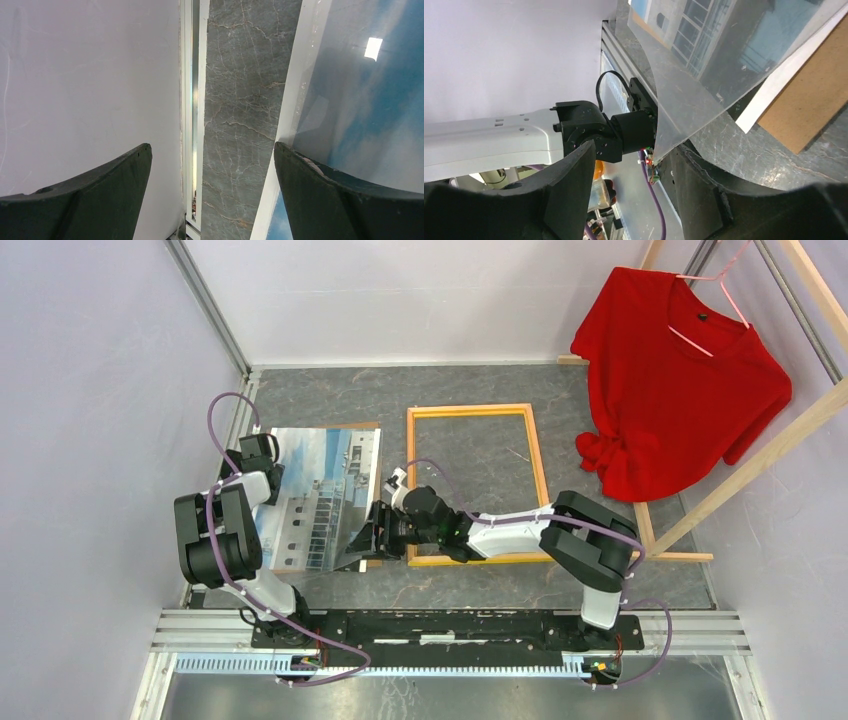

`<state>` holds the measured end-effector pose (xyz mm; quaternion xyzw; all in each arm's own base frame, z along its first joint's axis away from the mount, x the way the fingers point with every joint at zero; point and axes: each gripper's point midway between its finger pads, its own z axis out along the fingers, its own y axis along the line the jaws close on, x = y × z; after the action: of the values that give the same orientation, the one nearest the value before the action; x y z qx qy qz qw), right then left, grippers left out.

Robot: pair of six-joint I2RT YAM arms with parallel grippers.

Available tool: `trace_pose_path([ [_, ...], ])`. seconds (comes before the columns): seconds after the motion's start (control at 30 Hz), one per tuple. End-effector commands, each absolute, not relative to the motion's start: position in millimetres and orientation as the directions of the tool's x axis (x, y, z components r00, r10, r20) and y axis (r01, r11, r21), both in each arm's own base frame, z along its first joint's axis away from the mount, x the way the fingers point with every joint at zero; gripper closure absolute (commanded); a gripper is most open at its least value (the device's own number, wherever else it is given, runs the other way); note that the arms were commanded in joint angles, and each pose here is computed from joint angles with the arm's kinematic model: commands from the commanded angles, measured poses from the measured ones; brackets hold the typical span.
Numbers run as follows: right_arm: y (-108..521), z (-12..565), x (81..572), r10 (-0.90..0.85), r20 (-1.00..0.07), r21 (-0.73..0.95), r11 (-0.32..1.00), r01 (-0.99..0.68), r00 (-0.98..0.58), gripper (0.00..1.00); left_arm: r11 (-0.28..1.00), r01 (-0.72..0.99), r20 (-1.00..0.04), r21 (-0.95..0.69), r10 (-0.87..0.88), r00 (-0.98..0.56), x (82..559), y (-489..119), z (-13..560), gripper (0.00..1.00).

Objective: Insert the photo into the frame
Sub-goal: Pick up the photo frame item at the center of the board.

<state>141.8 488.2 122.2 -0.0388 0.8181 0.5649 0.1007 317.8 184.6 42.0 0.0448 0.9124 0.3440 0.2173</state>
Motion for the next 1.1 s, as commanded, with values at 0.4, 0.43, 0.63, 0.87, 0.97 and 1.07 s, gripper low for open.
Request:
trace_pose_path([
  [0.4, 487, 87, 167, 0.104, -0.186, 0.9, 0.418, -0.127, -0.977, 0.39, 0.848, 0.116, -0.249, 0.518, 0.28, -0.927, 293, 150, 1, 0.03],
  [0.43, 487, 88, 170, 0.112, -0.191, 0.901, 0.415, -0.128, -0.975, 0.39, 0.847, 0.117, -0.249, 0.518, 0.28, -0.927, 293, 150, 1, 0.03],
  [0.63, 486, 82, 192, 0.172, -0.216, 0.897, 0.424, -0.125, -0.961, 0.42, 0.851, 0.123, -0.247, 0.511, 0.282, -0.927, 293, 149, 0, 0.03],
  [0.87, 493, 75, 221, 0.22, -0.254, 0.892, 0.429, -0.14, -0.942, 0.44, 0.851, 0.134, -0.239, 0.508, 0.288, -0.927, 292, 149, -1, 0.04],
  [0.97, 495, 77, 232, 0.237, -0.272, 0.892, 0.426, -0.152, -0.933, 0.45, 0.85, 0.134, -0.24, 0.51, 0.29, -0.927, 294, 149, 1, 0.04],
  [1.07, 493, 84, 242, 0.262, -0.277, 0.903, 0.4, -0.157, -0.924, 0.46, 0.849, 0.134, -0.241, 0.511, 0.291, -0.926, 295, 149, 2, 0.04],
])
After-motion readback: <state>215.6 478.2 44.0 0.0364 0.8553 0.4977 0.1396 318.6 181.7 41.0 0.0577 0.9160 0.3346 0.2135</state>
